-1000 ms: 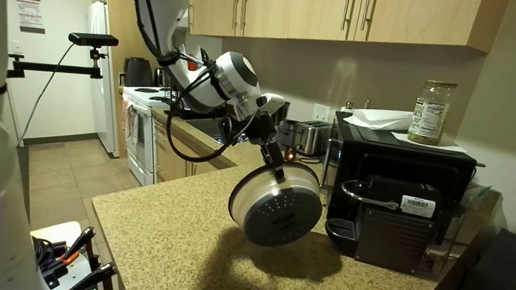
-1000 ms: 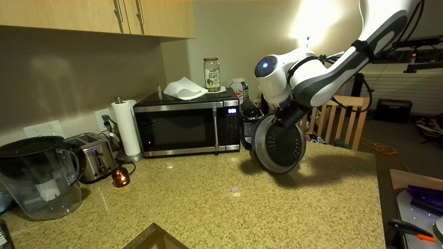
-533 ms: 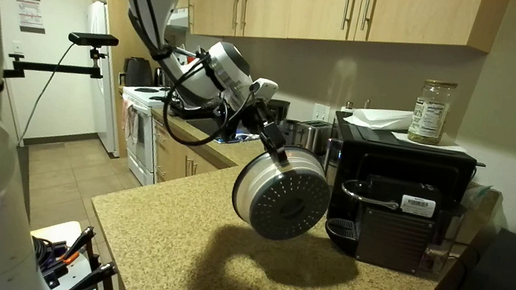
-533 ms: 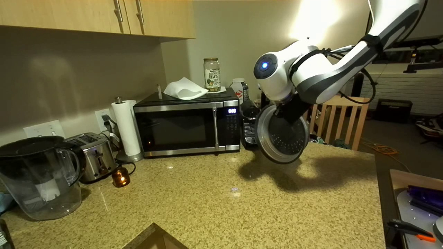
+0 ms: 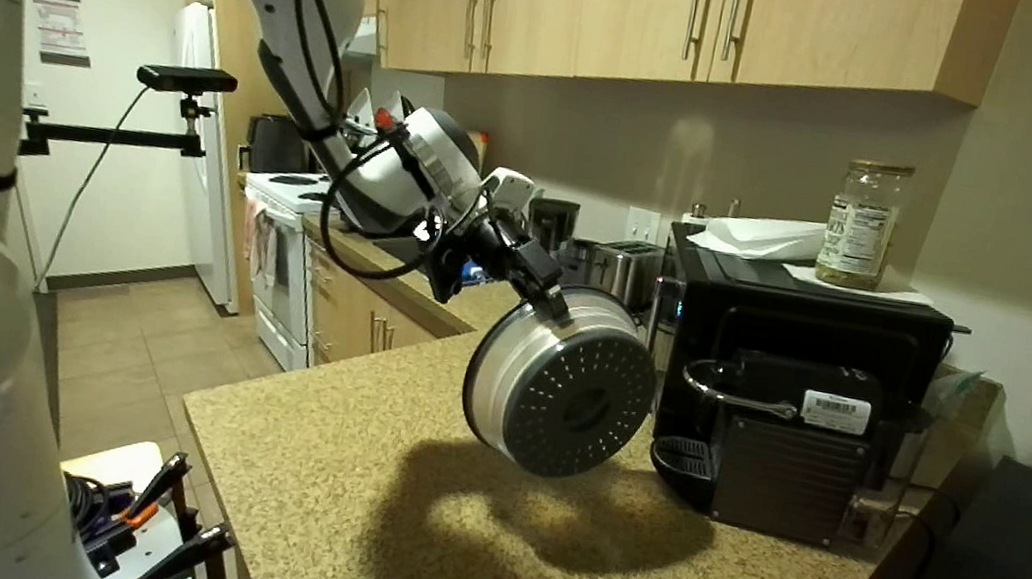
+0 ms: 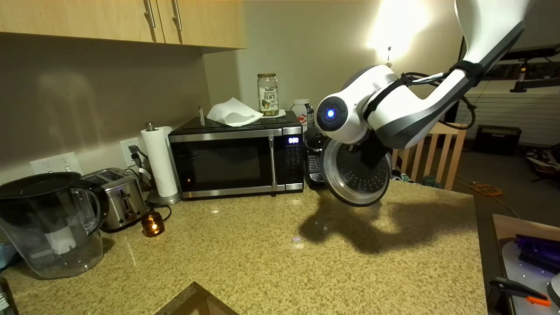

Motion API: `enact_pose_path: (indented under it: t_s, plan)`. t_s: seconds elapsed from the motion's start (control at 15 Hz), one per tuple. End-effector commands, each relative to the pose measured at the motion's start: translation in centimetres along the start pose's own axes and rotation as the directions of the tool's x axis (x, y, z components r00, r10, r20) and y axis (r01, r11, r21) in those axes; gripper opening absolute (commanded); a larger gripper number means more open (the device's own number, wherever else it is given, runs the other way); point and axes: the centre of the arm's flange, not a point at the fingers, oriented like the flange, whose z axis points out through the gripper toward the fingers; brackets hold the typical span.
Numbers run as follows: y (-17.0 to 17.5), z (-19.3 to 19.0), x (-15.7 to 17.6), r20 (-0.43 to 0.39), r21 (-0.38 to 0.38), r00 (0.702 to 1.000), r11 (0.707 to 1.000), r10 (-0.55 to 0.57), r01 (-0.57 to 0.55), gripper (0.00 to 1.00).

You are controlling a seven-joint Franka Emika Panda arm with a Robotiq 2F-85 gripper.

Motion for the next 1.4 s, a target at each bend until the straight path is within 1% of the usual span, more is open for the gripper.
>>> enact_pose_path:
  t_s: [0.0,0.27,0.33,0.53,0.73,0.87,1.07,1.13,1.33]
  plan:
    - [-0.8,0.2,-0.3,-0.070,-0.086,0.998,0.996,0.002,-0.008,0.04]
    - [-1.3,1.2,-0.5,-0.084,-0.116,0.996,0.993,-0.005,-0.005,0.04]
    - [-1.4,1.5,-0.5,-0.099,-0.132,0.995,0.991,0.000,-0.013,0.04]
    - [-1.6,2.4,-0.5,-0.161,-0.199,0.987,0.979,0.007,-0.039,0.04]
    - [-1.9,3.1,-0.4,-0.242,-0.272,0.970,0.959,0.011,-0.078,0.04]
    - [-2.3,3.4,-0.5,-0.279,-0.312,0.960,0.945,0.003,-0.094,0.04]
    - [-3.6,3.7,-1.2,-0.349,-0.372,0.937,0.922,-0.028,-0.111,0.04]
    - [-4.2,3.7,-1.6,-0.387,-0.393,0.921,0.911,-0.044,-0.122,0.04]
    - [-5.9,3.2,-2.9,-0.450,-0.435,0.888,0.892,-0.094,-0.126,0.04]
